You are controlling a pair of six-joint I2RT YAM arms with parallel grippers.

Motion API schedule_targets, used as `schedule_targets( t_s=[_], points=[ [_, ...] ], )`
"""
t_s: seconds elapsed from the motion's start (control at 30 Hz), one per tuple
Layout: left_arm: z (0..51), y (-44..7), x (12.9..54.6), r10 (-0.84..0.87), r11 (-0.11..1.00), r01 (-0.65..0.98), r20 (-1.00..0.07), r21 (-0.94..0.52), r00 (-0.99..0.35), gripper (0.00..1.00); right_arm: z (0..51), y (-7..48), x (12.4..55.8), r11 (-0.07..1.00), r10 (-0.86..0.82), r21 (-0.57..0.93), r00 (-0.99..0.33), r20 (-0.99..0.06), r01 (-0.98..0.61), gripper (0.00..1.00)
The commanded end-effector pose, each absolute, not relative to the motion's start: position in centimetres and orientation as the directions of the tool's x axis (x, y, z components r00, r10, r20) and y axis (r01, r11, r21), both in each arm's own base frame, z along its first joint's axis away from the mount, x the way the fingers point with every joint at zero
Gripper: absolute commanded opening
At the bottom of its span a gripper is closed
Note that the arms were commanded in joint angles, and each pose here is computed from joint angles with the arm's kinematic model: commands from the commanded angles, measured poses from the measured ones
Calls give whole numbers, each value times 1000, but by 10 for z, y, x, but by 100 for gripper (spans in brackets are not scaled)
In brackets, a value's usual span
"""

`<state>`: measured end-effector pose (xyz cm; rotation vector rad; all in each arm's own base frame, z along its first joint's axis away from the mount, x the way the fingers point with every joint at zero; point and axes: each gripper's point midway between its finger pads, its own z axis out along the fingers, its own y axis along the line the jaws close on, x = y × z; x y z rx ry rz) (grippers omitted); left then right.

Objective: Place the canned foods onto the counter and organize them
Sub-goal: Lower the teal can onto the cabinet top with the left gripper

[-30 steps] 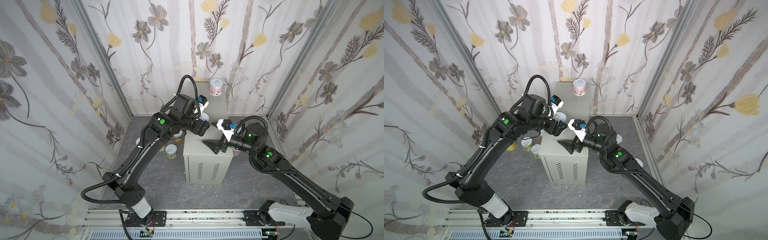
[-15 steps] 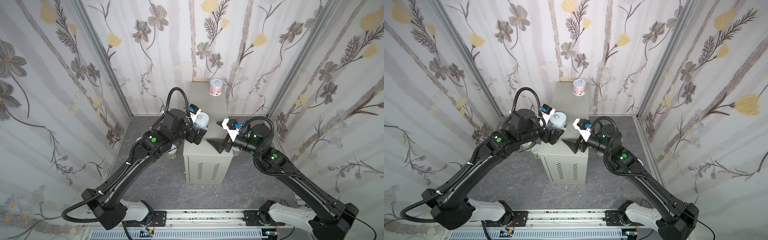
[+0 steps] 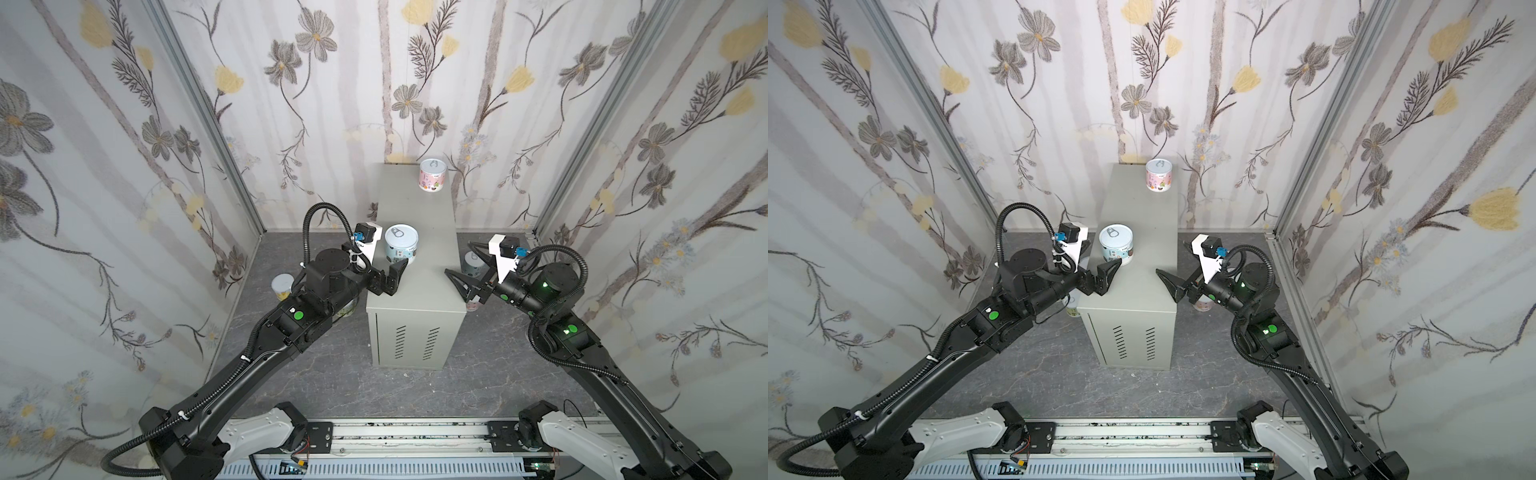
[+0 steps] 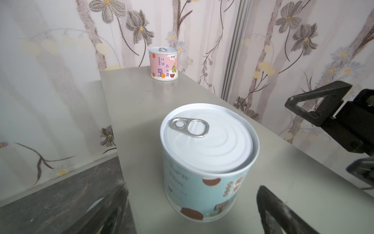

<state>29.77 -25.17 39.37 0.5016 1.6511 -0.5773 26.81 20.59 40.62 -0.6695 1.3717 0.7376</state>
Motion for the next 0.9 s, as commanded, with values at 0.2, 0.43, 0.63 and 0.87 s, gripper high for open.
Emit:
schedule_targets(
  t_s=[0.2, 0.43, 0.63, 0.87],
  points=[
    [420, -264, 302, -103, 742, 660, -993, -118, -61, 100, 425, 170, 274, 713, 173, 59, 94, -980, -698, 100],
    [412, -269, 314, -68, 764, 638, -995, -96, -67, 91, 421, 163, 276, 727, 172, 68, 86, -981, -683, 100],
    [413, -268, 321, -64, 784, 616, -997, -79, -47, 88, 410, 158, 288, 753, 161, 87, 55, -985, -652, 100],
    [416, -277, 330, -35, 782, 622, -999, -45, -29, 77, 415, 155, 293, 760, 162, 83, 64, -985, -644, 100]
  ],
)
